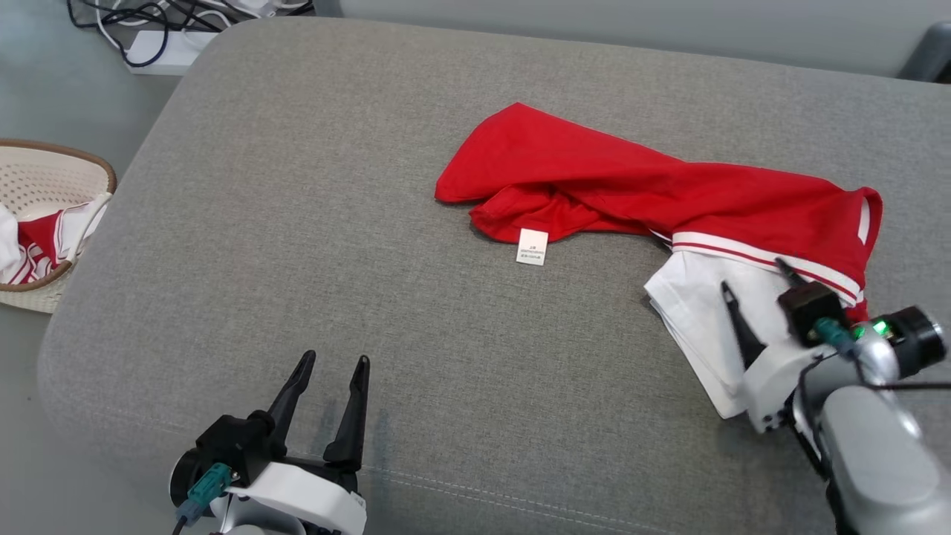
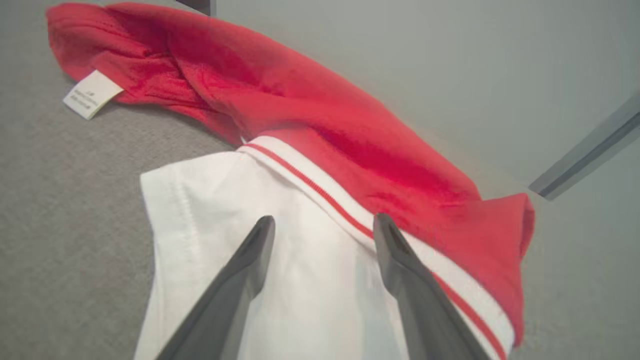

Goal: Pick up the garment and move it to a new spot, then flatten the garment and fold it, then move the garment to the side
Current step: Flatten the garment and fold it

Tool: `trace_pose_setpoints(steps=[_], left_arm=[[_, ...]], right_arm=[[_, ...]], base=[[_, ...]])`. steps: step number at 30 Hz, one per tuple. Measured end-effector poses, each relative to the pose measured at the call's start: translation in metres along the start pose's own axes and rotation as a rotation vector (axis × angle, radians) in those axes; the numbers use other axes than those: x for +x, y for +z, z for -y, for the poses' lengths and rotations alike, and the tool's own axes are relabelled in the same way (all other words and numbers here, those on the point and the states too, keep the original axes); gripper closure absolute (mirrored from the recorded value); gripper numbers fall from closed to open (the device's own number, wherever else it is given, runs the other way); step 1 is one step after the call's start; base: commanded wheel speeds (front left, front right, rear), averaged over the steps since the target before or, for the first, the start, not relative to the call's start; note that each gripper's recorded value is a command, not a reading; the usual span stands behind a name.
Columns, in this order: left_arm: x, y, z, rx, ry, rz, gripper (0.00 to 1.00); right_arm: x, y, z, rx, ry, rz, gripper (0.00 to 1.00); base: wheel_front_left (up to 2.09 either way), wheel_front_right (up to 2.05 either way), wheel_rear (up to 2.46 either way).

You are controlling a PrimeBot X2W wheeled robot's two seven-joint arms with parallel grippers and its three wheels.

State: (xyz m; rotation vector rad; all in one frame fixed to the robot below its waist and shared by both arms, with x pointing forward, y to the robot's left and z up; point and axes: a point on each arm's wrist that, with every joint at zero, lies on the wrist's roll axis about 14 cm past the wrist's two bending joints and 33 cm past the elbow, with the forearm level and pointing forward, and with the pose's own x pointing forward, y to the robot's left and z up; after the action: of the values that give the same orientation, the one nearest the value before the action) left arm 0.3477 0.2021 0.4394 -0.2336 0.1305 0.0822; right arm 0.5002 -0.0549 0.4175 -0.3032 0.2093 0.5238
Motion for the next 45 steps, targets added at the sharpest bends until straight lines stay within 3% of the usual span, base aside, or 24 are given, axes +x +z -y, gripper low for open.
trace_pose_setpoints(steps=[5, 15, 34, 45], left_arm=[[0.004, -0.005, 0.014, -0.009, -0.045, -0.013, 0.00], [0.006, -0.007, 0.020, -0.016, -0.062, -0.020, 0.00], [0.008, -0.007, 0.028, -0.017, -0.089, -0.021, 0.00], [0.010, -0.016, 0.027, -0.017, -0.085, -0.048, 0.00]], right_arm=[[-0.021, -0.024, -0.038, -0.040, 0.135, -0.039, 0.00], [-0.040, -0.027, -0.045, -0.090, 0.228, -0.047, 0.00], [-0.073, -0.034, -0.039, -0.072, 0.220, -0.102, 0.00], [-0.067, -0.046, -0.047, -0.049, 0.223, -0.155, 0.00]], base=[[0.00, 0.00, 0.00], [0.00, 0.00, 0.00], [0.00, 0.00, 0.00], [0.00, 0.00, 0.00]])
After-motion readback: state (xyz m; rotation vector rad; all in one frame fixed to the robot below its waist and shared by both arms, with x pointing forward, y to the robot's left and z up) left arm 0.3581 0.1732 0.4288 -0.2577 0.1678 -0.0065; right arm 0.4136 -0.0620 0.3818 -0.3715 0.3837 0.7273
